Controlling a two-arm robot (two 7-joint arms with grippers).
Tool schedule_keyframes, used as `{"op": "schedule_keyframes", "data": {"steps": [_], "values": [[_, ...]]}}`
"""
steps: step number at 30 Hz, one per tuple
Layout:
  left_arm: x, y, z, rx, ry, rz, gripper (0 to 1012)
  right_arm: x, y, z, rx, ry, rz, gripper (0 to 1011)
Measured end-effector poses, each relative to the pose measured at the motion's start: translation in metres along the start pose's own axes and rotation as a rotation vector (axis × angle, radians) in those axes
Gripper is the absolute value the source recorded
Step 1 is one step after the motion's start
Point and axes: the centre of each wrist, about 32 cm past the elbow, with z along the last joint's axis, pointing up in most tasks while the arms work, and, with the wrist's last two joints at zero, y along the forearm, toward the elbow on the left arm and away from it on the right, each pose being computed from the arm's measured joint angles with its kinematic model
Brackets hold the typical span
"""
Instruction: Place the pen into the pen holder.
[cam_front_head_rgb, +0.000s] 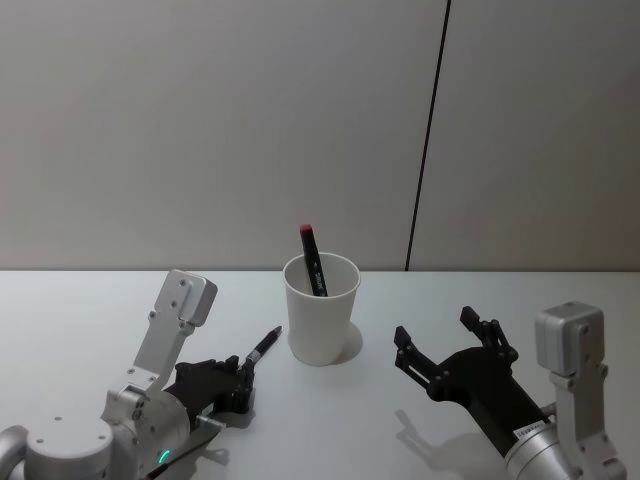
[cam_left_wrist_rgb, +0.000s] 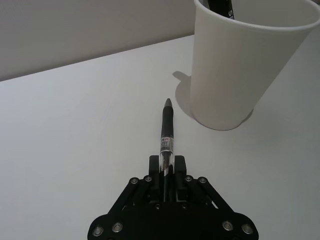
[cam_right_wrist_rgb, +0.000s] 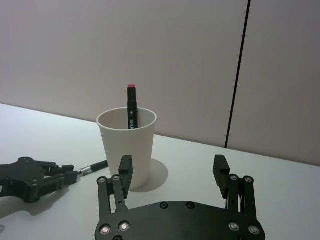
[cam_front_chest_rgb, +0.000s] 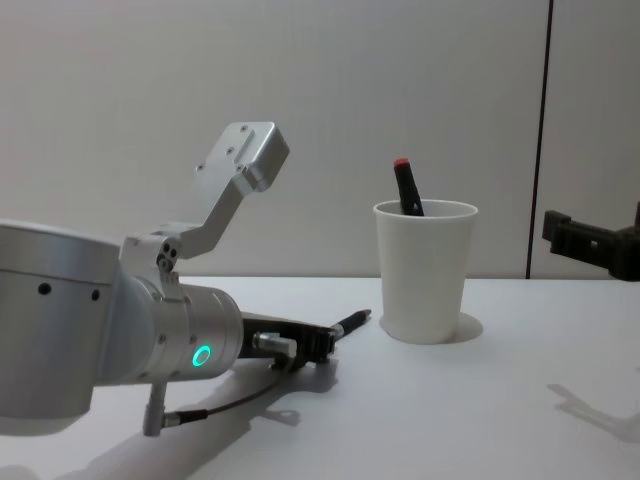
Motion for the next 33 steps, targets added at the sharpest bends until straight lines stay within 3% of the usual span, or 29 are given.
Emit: {"op": "schedule_keyframes", "data": {"steps": [19,23,33], "values": [[0.0000,0.0022,-0.0024,-0.013,-0.001,0.002,167,0.000,0.000,0.000,0.000,0.000,0.000,1001],[0.0011,0.0050,-0.0043,-0.033,-0.005,0.009,167,0.000,0.000,0.000,0.000,0.000,0.000,1001],[0.0037,0.0175,-0.0039,-0.134,-0.022,0.062,167,0.000,0.000,0.000,0.000,0.000,0.000,1001]]}}
